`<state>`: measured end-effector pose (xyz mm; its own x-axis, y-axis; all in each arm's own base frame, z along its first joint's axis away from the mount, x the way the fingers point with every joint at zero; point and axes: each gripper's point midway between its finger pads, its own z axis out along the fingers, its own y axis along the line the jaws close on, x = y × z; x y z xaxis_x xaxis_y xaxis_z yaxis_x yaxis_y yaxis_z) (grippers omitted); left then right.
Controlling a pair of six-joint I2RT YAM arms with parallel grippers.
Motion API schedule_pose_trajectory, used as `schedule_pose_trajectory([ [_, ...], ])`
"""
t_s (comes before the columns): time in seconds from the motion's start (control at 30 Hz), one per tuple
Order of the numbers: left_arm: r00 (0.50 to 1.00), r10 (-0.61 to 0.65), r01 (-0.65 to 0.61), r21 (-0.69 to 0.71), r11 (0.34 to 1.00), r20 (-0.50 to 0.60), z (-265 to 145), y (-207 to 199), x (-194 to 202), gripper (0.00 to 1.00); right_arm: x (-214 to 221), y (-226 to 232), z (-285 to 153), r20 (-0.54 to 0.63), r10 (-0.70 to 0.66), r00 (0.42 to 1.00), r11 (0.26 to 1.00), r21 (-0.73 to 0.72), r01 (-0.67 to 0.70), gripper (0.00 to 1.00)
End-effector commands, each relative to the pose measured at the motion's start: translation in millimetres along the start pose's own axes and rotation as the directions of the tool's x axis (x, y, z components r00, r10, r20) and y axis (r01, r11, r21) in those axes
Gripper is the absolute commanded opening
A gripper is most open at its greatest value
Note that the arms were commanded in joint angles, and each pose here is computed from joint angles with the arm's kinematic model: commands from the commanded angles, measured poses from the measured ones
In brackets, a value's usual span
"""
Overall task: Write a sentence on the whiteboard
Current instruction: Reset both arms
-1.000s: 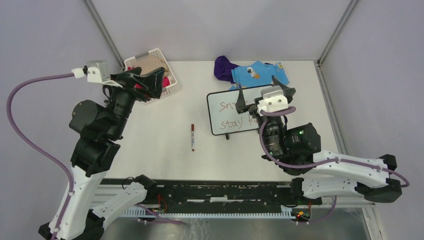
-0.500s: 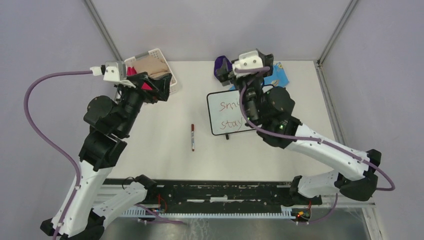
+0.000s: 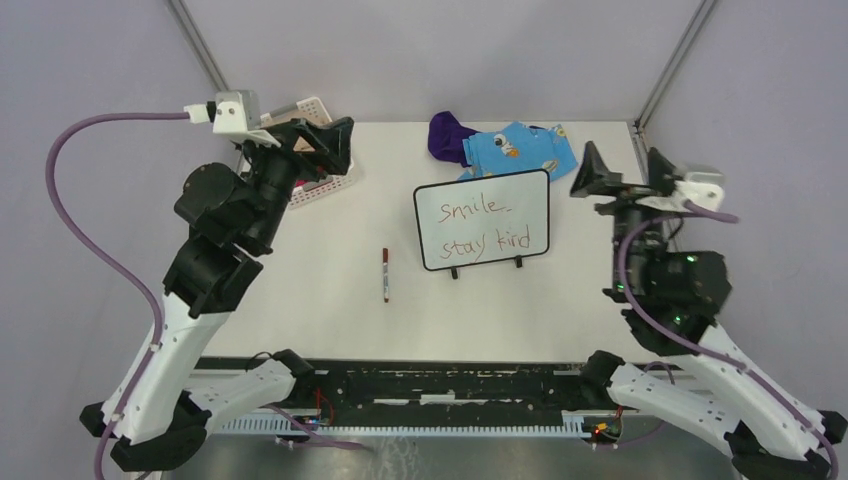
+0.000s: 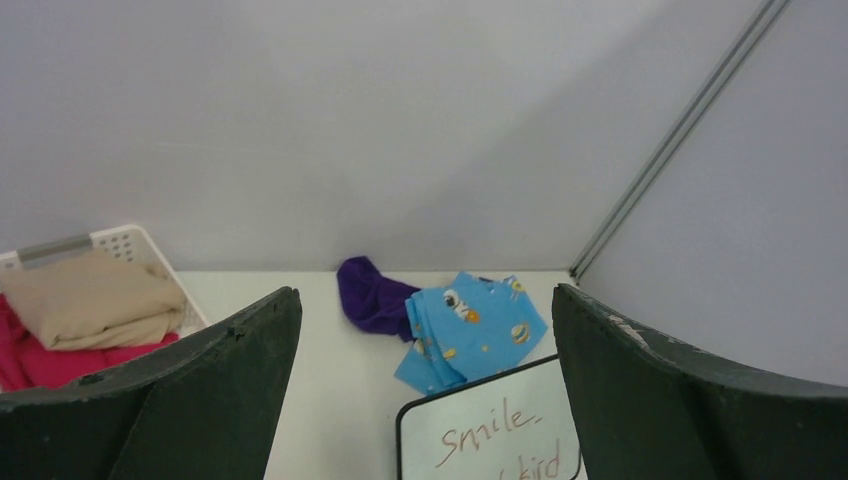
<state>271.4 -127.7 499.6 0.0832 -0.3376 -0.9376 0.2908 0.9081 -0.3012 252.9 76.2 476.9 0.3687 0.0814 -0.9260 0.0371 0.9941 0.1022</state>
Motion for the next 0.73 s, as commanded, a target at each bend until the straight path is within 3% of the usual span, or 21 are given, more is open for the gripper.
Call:
schedule_pose_trajectory([
  [0.0, 0.993, -0.021, 0.015, 0.049, 0.999, 0.12, 6.6, -27.7, -54.8, 1.0, -31.9, -11.2, -9.3, 0.088, -0.011, 0.996, 0.998, -0.055, 0.016, 0.98],
  [0.2, 0.992, -0.047, 0.034, 0.103, 0.994, 0.121, 18.1, -47.1, -56.7, 1.0, -10.8, -16.2, -17.0, 0.04, -0.05, 0.998, 0.997, -0.053, 0.052, 0.98],
  [0.57, 0.988, -0.092, 0.091, 0.012, 0.996, 0.122, 19.5, -30.6, -49.6, 1.0, 8.9, 19.2, -21.1, 0.045, -0.039, 0.998, 0.976, -0.214, 0.048, 0.98],
  [0.7, 0.988, -0.082, 0.084, -0.011, 0.996, 0.128, 18.9, -25.5, -48.3, 1.0, 11.9, 18.2, -19.7, 0.045, -0.046, 0.998, 0.978, -0.2, 0.054, 0.98],
])
